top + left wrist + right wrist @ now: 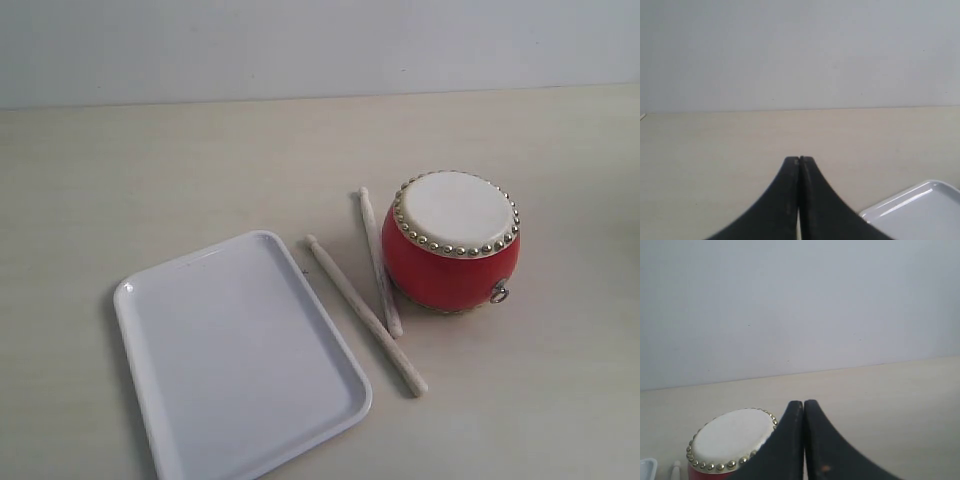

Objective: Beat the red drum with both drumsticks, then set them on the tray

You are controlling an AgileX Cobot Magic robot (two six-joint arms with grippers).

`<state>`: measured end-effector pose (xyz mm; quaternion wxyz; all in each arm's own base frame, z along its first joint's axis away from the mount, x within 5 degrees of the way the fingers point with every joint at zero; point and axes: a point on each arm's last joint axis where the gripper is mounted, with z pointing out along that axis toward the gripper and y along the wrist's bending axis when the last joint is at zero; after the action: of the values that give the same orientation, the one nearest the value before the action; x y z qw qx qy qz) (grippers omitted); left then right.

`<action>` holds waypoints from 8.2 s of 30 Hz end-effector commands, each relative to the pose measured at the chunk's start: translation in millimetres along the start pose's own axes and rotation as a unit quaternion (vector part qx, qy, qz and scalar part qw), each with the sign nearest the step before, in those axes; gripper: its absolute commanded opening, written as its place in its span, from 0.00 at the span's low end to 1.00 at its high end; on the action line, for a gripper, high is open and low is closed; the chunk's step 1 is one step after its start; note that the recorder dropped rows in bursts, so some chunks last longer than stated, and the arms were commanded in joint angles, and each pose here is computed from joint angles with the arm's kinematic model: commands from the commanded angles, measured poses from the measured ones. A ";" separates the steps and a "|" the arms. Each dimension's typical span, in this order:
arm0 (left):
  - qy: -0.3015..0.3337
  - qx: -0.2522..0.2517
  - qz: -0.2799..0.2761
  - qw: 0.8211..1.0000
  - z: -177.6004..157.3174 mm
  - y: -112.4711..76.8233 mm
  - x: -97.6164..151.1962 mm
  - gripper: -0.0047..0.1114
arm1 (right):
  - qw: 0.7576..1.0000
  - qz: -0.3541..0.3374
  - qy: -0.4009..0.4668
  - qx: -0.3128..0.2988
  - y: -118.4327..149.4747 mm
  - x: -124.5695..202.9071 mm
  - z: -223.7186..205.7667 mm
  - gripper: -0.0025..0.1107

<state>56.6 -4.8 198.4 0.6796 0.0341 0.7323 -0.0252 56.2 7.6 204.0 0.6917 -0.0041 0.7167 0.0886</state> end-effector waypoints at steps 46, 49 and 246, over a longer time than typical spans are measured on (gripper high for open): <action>0.206 -0.013 -0.017 0.978 44.7 3.9 -188.9 0.04 | 1.000 -0.007 -0.004 0.003 -0.5 0.5 -0.3 0.02; 0.309 -0.008 0.006 0.951 64.7 4.2 -185.7 0.04 | 1.000 -0.007 -0.004 0.003 -0.5 0.5 -0.3 0.02; 0.563 -0.052 -0.317 0.761 158.0 -351.6 66.4 0.34 | 0.995 0.094 -0.013 -0.002 0.2 -1.2 -0.3 0.02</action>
<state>176.5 -367.5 118.5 0.1002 -0.2223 0.9530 -0.1799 56.2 8.0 205.0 0.6832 0.0642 0.7099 0.1584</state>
